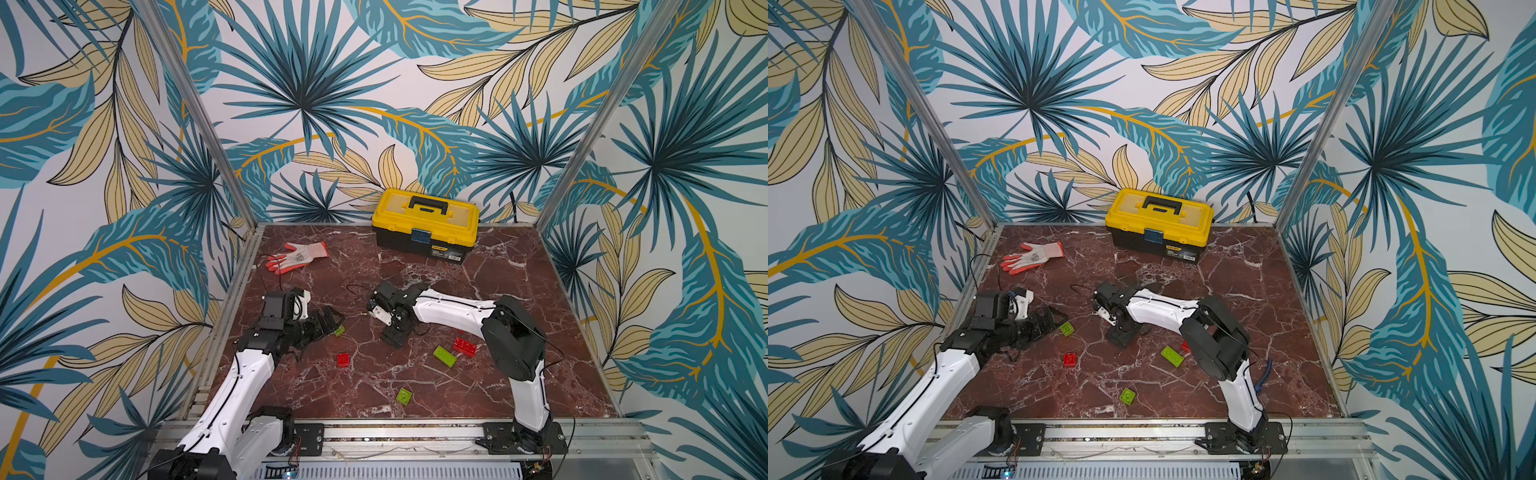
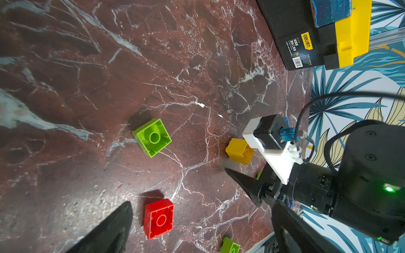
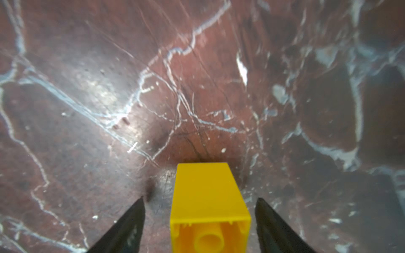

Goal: Assemble a carrot with lego
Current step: Place the lego brick at the center of the board, then pick up the lego brick from the center of the board.

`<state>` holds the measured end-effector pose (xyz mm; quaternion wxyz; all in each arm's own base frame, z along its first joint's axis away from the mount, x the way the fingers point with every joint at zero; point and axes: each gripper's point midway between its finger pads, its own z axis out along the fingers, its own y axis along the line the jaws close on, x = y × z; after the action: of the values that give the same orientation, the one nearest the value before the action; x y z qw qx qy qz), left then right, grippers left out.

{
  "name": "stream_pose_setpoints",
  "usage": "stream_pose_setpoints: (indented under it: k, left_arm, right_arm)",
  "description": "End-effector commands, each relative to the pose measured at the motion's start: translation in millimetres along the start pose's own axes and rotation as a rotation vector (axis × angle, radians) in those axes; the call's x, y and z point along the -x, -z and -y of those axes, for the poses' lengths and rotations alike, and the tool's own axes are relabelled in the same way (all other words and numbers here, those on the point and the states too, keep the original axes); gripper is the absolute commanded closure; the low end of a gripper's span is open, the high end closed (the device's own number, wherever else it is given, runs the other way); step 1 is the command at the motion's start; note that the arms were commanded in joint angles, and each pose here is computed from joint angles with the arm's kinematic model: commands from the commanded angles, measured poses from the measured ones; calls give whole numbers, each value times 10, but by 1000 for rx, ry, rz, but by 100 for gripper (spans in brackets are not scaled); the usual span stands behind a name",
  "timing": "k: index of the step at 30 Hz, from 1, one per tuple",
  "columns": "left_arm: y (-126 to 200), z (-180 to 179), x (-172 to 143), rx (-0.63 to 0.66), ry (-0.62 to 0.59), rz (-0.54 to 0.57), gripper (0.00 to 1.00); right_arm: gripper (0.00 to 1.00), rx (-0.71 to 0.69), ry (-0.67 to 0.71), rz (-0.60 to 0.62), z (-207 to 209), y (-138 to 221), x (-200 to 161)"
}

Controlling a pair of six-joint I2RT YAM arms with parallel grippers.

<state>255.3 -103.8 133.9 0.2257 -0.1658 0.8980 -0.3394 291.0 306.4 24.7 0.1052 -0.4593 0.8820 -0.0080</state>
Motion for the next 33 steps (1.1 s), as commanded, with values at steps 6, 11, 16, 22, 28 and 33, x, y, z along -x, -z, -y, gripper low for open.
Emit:
stream_pose_setpoints:
  k: [6,11,16,22,28,33]
  left_arm:
    - [43,149,48,-45,-72,14,1]
    - [7,192,38,-69,-110,3,1]
    - [-64,301,35,-117,-139,-23,1]
    - [-153,392,56,-139,-172,-49,1]
    - [-160,473,87,-158,-190,-61,1]
    - [-182,478,65,-162,-190,-76,1]
  right_arm:
    - [1,-73,-81,207,301,843,9]
    - [1,-110,-193,203,634,1107,-544]
    - [1,-190,-153,163,814,1117,-1018]
    - [1,-205,-135,-8,956,964,-1446]
    - [2,-164,-160,-33,959,755,-1672]
    - [4,-158,-149,-43,922,639,-1776]
